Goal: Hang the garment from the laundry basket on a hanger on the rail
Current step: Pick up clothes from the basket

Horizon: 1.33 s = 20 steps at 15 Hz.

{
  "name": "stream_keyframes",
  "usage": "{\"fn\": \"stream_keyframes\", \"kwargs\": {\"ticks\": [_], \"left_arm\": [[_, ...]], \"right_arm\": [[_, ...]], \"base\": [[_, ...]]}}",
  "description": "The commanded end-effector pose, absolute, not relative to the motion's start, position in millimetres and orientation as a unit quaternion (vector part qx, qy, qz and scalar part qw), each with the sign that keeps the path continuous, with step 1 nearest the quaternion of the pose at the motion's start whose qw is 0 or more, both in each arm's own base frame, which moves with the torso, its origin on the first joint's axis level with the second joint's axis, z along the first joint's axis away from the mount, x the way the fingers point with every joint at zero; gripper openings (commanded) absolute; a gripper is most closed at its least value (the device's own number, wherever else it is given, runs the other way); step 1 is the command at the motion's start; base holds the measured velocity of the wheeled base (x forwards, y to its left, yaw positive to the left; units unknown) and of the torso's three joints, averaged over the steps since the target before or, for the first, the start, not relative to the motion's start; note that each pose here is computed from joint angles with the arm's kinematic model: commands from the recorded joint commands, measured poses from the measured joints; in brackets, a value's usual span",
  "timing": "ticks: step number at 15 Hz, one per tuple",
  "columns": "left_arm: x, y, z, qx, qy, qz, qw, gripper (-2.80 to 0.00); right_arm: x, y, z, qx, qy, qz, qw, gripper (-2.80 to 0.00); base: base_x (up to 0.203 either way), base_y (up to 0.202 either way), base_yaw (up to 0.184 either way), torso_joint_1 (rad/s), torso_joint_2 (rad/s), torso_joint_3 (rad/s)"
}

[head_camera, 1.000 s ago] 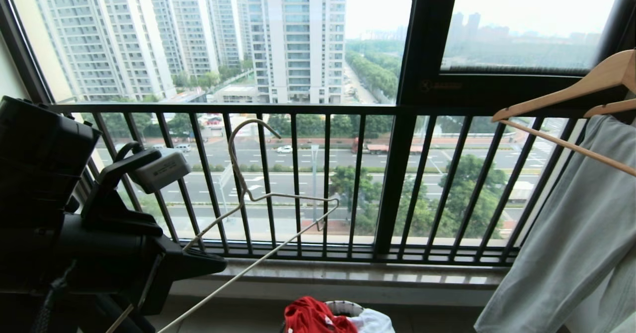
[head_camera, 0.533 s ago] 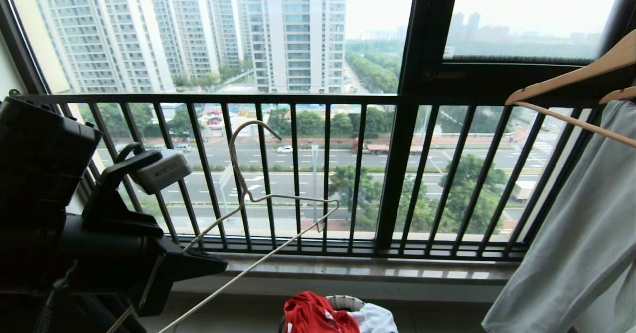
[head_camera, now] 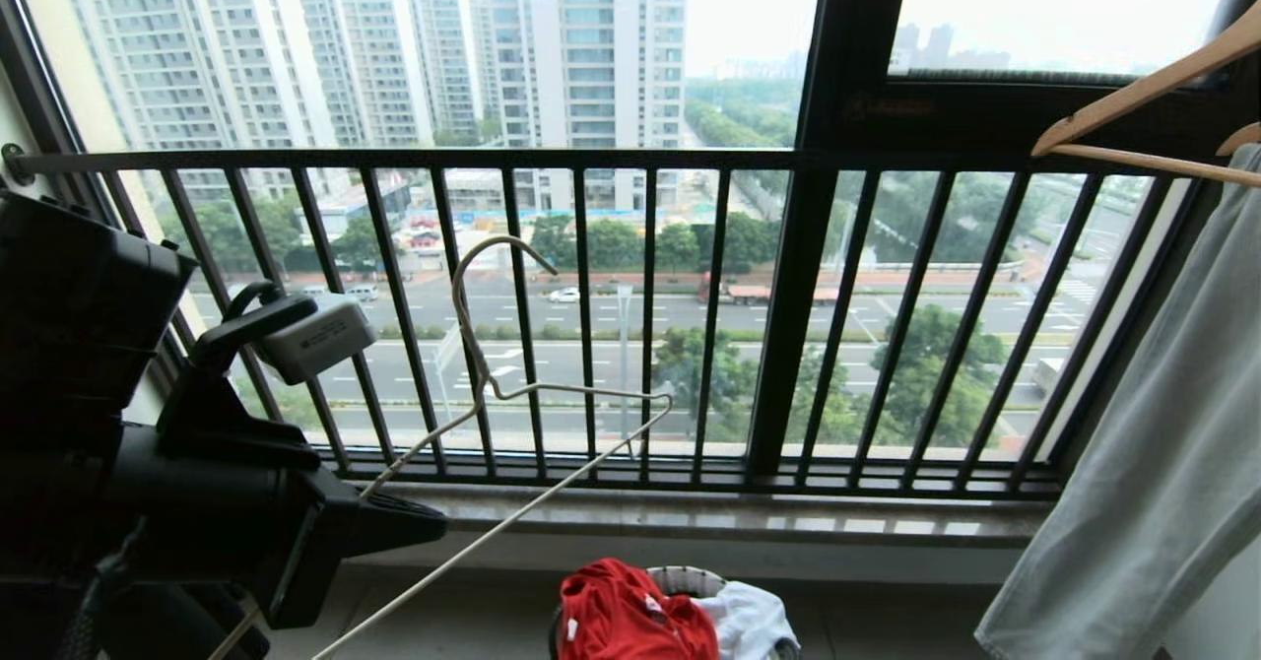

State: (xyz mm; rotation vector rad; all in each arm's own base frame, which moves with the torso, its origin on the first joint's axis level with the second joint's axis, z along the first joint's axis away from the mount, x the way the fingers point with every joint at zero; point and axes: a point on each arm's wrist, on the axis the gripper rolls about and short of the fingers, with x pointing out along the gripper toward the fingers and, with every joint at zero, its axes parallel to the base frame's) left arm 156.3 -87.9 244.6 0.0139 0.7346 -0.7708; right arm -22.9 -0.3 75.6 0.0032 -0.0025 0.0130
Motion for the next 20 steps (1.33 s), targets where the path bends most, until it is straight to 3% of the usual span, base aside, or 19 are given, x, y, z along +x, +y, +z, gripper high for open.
{"fn": "stream_keyframes", "kwargs": {"ticks": [1,20], "left_arm": [[156.0,-87.8,244.5,0.006,0.351,-0.368,0.861,-2.8],[154.7,-87.8,242.7,0.004,0.354,-0.374,0.857,-2.8]], "right_arm": [[-22.8,-0.3,75.6,0.002,-0.001,0.006,1.0,-2.8],[-22.8,-0.3,75.6,0.002,-0.001,0.007,1.0,-2.8]], "base": [[0.0,0.0,0.0,-0.235,0.54,0.31],[0.0,0.0,0.0,-0.173,0.49,0.315]]}}
